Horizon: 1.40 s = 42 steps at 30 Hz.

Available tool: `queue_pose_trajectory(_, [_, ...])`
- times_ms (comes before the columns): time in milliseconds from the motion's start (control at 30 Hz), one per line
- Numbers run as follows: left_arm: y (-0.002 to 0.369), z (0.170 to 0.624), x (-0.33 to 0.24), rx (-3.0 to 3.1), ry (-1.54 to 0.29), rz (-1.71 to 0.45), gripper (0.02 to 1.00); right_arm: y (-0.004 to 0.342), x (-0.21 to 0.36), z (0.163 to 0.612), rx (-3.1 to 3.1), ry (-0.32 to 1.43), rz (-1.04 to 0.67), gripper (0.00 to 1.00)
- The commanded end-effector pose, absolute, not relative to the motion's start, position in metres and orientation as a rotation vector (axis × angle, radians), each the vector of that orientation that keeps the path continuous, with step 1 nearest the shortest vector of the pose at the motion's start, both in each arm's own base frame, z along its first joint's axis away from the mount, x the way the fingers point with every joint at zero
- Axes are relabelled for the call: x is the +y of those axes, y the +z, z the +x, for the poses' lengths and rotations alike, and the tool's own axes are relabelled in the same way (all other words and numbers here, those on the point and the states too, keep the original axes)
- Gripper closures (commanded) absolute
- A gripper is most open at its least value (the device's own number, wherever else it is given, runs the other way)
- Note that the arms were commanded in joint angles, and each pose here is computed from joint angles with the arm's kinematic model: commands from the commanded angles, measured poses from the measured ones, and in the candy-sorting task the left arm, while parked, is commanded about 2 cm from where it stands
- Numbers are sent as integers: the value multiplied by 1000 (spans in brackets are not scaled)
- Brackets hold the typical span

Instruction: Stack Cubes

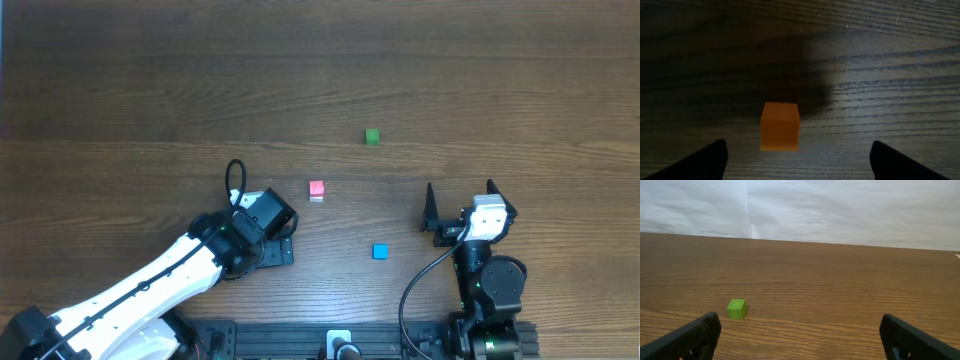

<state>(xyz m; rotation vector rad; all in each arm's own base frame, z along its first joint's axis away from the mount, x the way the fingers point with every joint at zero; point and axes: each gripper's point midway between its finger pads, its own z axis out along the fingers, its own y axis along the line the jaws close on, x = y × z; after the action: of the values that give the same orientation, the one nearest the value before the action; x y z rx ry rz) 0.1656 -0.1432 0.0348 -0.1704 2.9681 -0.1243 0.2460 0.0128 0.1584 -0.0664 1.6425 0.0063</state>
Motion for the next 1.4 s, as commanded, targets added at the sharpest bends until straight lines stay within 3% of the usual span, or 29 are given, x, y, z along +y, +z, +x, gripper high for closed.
queue_pose_trajectory(33, [25,163,-141,2998,-102,-194,130,157,12,246,1643,2,-68,9])
queue_pose_trajectory(233, [14,161,-140,3029,-54,-219,134,157,12,246,1643,2,-68,7])
queue_pose_trajectory(467, [10,159,-138,3045,-29,-230,283,157,12,246,1643,2,-68,7])
queue_pose_trajectory(733, [9,160,-137,3047,-23,-235,347,157,12,246,1643,2,-68,9])
queue_pose_trajectory(1033, [3,158,-135,3063,13,-239,356,157,12,246,1643,2,-68,7])
queue_pose_trajectory(1400, [0,158,-134,3067,34,-265,496,157,12,246,1643,2,-68,7])
